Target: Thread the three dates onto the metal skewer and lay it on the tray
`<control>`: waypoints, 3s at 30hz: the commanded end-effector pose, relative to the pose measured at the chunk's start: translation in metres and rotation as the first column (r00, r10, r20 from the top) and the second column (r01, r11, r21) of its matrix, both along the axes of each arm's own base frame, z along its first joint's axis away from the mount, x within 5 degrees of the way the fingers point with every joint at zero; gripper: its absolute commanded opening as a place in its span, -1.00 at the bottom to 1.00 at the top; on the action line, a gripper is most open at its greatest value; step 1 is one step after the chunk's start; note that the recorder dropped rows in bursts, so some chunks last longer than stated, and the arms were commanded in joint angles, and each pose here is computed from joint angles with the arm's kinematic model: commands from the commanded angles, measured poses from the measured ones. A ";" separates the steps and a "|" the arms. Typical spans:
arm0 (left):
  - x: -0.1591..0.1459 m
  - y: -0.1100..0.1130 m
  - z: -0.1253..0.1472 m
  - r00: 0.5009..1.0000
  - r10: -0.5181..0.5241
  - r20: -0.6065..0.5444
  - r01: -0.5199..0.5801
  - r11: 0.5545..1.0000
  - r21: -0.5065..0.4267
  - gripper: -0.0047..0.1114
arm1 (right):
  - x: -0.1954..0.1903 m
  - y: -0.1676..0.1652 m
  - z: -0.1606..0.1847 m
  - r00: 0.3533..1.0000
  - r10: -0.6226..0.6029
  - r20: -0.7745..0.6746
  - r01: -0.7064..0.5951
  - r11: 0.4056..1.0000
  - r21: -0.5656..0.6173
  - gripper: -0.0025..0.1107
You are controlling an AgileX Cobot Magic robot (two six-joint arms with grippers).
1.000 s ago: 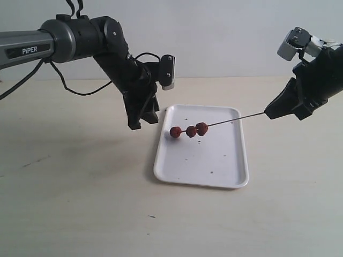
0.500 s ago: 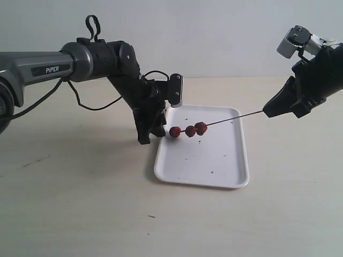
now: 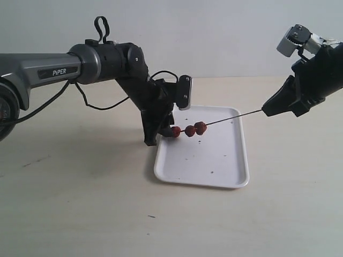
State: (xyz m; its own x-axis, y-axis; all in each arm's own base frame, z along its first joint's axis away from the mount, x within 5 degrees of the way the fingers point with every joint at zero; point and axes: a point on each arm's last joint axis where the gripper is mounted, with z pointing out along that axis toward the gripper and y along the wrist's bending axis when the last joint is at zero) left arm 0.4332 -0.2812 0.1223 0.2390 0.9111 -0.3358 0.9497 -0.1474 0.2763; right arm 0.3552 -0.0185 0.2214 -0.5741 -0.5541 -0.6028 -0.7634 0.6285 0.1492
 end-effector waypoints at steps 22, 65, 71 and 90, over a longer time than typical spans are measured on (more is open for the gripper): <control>-0.005 -0.011 -0.013 1.000 -0.010 0.001 0.010 1.000 -0.005 -0.29 | 0.009 -0.003 -0.021 0.998 -0.033 -0.060 0.035 0.999 0.030 -0.96; -0.018 -0.027 0.035 0.998 -0.032 0.049 0.036 0.996 -0.084 -0.59 | 0.014 0.003 -0.015 0.999 -0.038 0.007 0.037 0.992 0.117 -0.96; -0.018 -0.028 0.037 0.998 -0.033 0.055 0.037 0.995 -0.087 -0.59 | 0.017 0.001 -0.015 0.997 -0.075 0.029 0.071 0.992 0.106 -0.96; -0.017 -0.026 0.037 0.999 -0.017 0.051 0.021 0.996 -0.088 -0.07 | 0.021 0.000 -0.012 0.991 -0.123 0.059 0.116 0.987 0.114 -0.96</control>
State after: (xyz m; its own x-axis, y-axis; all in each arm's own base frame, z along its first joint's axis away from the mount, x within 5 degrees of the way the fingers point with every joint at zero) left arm 0.4197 -0.3042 0.1511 0.2871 0.8794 -0.3798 0.9283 -0.1577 0.3366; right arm 0.3719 -0.0167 0.2063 -0.5968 -0.4313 -0.6767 -0.7110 0.6752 0.1967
